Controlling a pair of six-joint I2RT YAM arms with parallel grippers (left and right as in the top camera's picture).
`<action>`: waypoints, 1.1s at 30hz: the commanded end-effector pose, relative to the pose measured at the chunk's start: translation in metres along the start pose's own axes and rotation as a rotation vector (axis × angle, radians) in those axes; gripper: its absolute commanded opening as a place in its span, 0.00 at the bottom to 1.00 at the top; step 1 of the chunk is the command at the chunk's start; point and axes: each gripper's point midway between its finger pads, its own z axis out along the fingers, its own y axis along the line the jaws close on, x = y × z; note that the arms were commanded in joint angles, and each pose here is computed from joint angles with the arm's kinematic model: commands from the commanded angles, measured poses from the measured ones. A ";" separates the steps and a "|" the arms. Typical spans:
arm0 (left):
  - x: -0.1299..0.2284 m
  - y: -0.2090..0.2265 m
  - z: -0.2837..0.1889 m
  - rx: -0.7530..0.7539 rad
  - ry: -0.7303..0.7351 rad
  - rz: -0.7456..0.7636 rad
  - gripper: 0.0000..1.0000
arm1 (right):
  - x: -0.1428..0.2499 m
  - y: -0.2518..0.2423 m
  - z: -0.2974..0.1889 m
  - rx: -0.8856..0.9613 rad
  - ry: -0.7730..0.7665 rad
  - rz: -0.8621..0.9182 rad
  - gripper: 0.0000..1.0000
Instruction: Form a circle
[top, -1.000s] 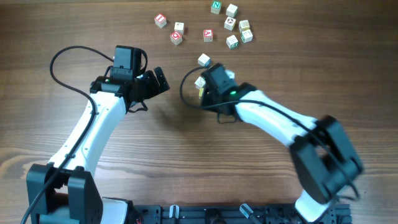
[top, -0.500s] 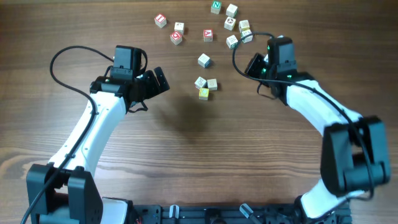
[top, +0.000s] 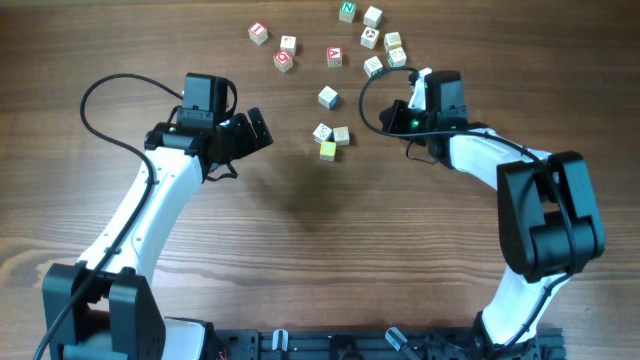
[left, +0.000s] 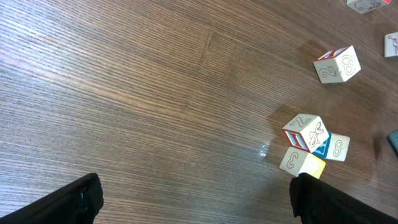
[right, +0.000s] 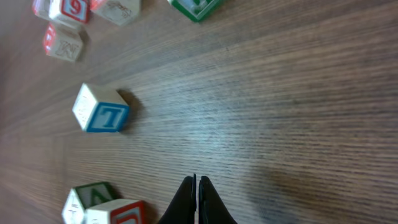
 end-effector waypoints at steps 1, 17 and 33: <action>-0.001 0.003 0.000 -0.010 -0.006 0.017 1.00 | -0.007 0.017 0.000 -0.094 -0.004 -0.058 0.05; -0.001 0.003 0.000 -0.010 -0.006 0.017 1.00 | 0.016 0.046 0.007 -0.116 0.085 -0.114 0.05; -0.001 0.003 0.000 -0.010 -0.006 0.017 1.00 | 0.033 0.044 0.023 -0.068 0.095 -0.129 0.05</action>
